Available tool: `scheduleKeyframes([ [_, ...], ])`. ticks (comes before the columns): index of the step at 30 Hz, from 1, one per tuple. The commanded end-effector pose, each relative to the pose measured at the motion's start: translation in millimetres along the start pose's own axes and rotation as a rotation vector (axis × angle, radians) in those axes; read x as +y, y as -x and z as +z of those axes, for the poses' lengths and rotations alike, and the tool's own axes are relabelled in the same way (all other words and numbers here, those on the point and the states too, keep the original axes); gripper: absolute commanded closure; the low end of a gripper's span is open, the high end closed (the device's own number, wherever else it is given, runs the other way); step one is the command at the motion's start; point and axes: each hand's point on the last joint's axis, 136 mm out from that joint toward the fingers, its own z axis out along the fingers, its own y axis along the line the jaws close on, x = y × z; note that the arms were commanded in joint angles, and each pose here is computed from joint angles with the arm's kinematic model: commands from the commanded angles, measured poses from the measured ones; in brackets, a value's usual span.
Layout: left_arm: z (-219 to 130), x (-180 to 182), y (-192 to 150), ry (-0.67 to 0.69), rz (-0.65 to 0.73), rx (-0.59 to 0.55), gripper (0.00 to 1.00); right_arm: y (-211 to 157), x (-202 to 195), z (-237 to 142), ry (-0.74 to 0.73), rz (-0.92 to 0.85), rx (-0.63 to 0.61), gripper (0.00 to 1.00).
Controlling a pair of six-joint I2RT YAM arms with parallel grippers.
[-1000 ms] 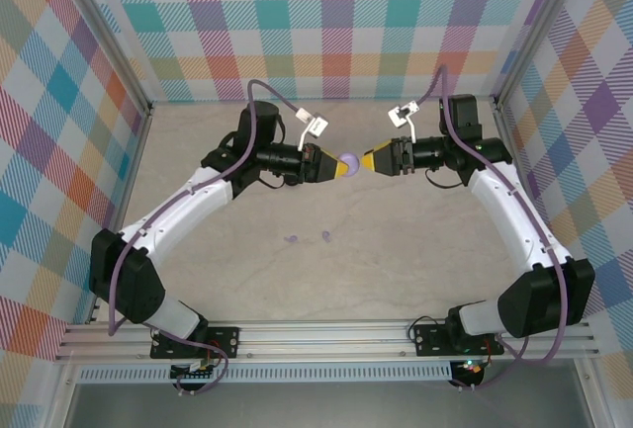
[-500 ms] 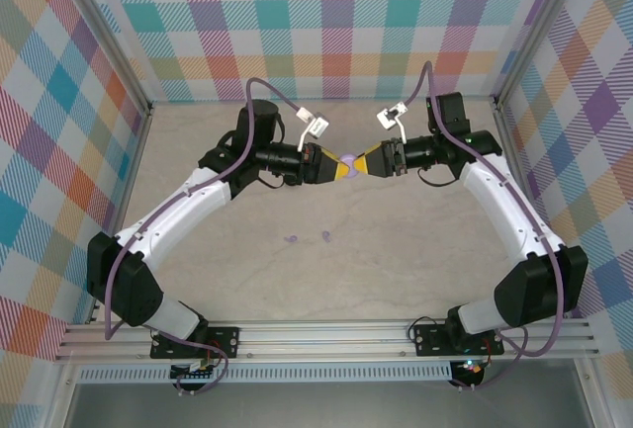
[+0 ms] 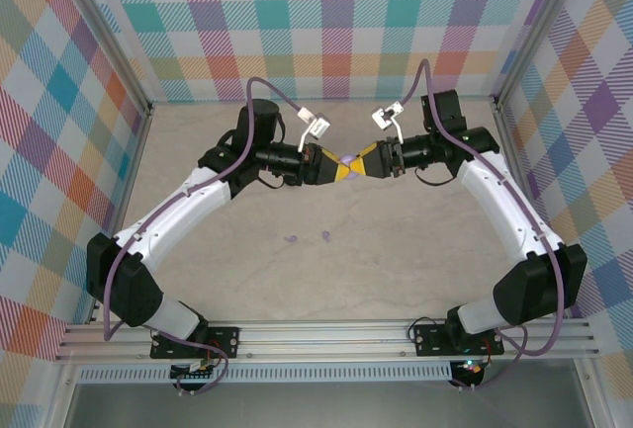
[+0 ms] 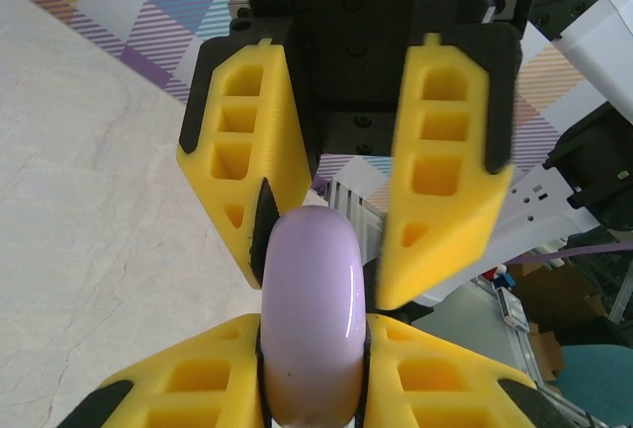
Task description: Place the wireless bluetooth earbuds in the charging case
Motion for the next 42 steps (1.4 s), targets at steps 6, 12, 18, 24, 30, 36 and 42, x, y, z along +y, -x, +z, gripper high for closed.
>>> scheduleKeyframes([
  [6, -2.8, -18.5, 14.2, -0.024, 0.051, -0.026, 0.73, 4.8, 11.9, 1.4, 0.045, -0.051, -0.003, 0.79],
  [12, -5.6, -21.4, 18.0, -0.019, 0.055, -0.061, 0.62, 9.8, 10.9, 0.1, 0.018, -0.046, -0.031, 0.82],
  [18, -9.5, -25.3, 21.6, -0.015, 0.068, -0.102, 0.6, 14.5, 12.6, -0.8, 0.02, -0.043, -0.052, 0.83],
  [24, -8.5, -25.7, 25.5, -0.037, 0.052, -0.137, 0.63, 16.4, 17.6, -2.3, 0.028, -0.048, -0.067, 0.82],
  [30, -7.4, -26.8, 26.6, -0.053, 0.045, -0.147, 0.64, 16.7, 20.5, -2.8, 0.037, -0.046, -0.073, 0.82],
  [36, -6.0, -24.6, 24.3, -0.054, 0.031, -0.137, 0.64, 19.8, 21.1, -4.1, 0.02, -0.057, -0.085, 0.82],
  [42, -4.6, -20.2, 19.2, -0.041, 0.015, -0.121, 0.64, 22.6, 21.6, -5.4, 0.002, -0.066, -0.094, 0.82],
])
